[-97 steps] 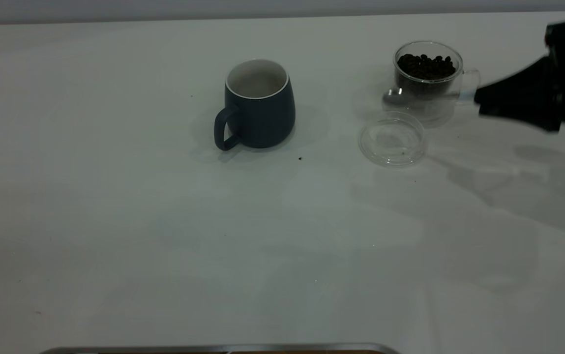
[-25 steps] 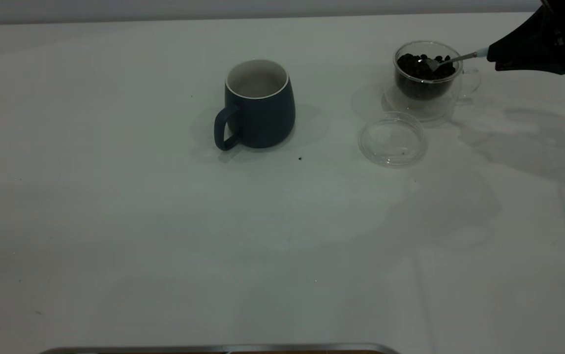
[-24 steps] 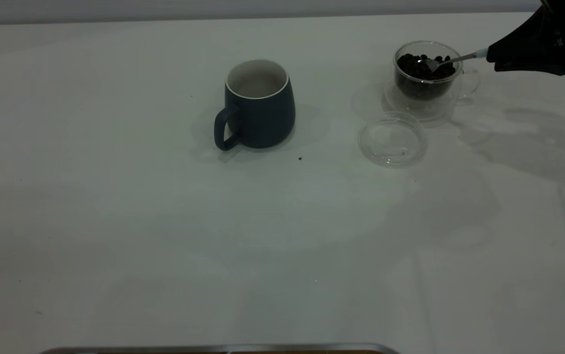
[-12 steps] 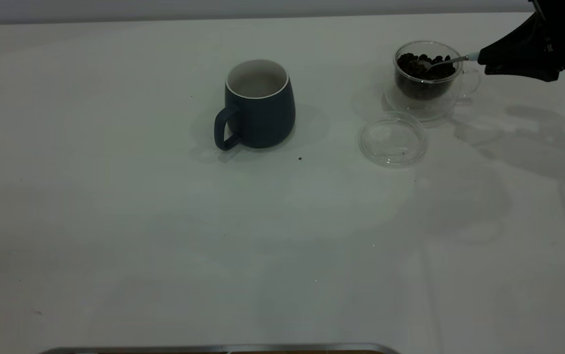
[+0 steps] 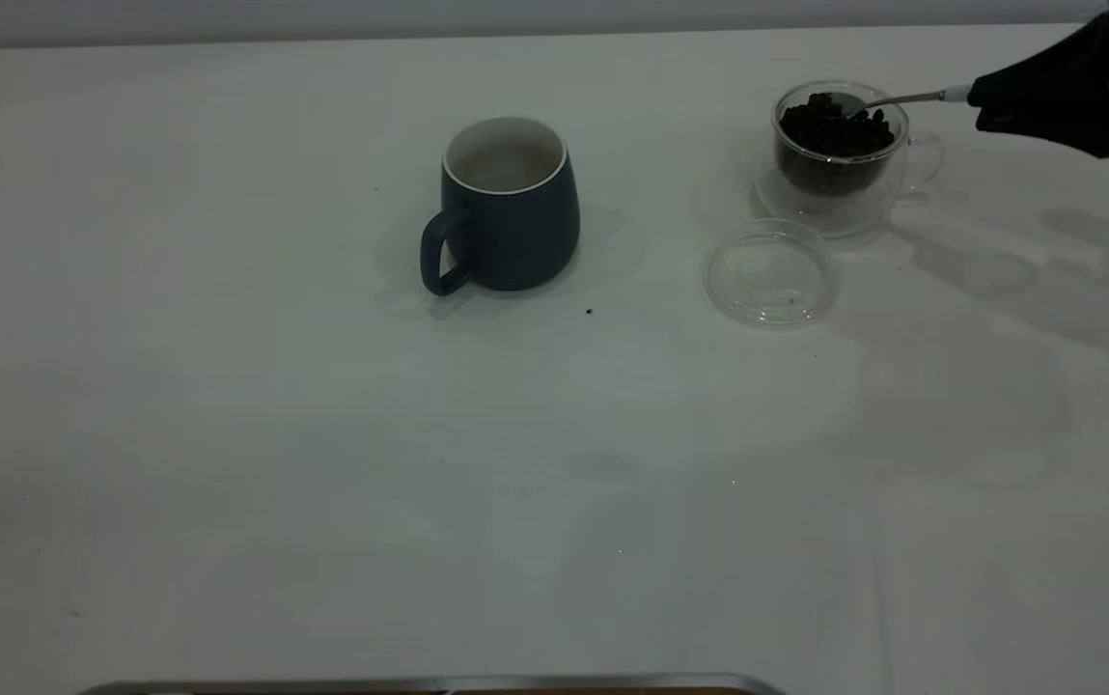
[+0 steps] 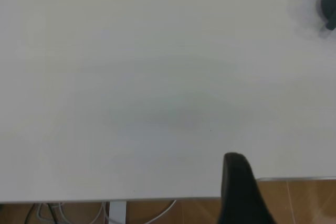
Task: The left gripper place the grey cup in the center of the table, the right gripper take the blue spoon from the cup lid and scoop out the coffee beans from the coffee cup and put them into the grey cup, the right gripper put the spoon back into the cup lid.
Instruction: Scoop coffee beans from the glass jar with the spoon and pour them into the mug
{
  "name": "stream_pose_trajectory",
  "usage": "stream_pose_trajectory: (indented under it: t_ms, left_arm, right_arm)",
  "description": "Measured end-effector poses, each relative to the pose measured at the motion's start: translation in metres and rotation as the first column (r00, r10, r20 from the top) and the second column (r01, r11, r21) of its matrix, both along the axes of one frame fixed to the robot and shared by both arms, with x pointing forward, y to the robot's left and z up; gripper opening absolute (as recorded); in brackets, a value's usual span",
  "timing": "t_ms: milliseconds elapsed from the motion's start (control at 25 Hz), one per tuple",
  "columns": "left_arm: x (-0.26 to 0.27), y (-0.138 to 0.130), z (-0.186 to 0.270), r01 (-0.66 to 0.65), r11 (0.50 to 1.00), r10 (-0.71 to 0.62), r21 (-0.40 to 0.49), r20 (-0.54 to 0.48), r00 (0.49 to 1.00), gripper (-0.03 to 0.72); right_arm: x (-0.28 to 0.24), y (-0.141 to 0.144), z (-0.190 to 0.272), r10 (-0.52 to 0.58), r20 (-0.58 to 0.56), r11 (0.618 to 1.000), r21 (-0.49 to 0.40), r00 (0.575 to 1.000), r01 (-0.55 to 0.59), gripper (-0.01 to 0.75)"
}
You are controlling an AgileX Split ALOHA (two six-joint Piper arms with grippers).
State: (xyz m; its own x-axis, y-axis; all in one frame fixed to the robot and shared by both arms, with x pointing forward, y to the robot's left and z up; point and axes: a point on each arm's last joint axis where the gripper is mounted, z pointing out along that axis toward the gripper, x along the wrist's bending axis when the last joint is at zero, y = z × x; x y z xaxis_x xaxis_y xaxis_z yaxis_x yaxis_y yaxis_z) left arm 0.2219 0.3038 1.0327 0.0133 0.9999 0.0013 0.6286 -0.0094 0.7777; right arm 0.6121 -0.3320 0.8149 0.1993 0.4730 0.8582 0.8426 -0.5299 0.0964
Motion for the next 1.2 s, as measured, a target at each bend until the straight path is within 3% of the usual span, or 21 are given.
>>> stream_pose_trajectory:
  t_ms: [320,560,1200]
  left_arm:
    - [0.000,0.000,0.000,0.000,1.000,0.000,0.000,0.000,1.000,0.497]
    - [0.000,0.000,0.000,-0.001,1.000,0.001,-0.001,0.000,1.000,0.497]
    - [0.000,0.000,0.000,-0.002,1.000,0.002,-0.002,0.000,1.000,0.497]
  right_arm:
    - [-0.003,-0.004,-0.010,-0.029,0.010,0.989,0.146,1.000,0.027,0.111]
    - [-0.002,0.003,-0.007,0.002,0.050,0.987,0.162,0.999,-0.010,0.111]
    - [0.001,0.093,0.004,0.189,0.094,0.963,0.176,0.978,-0.203,0.111]
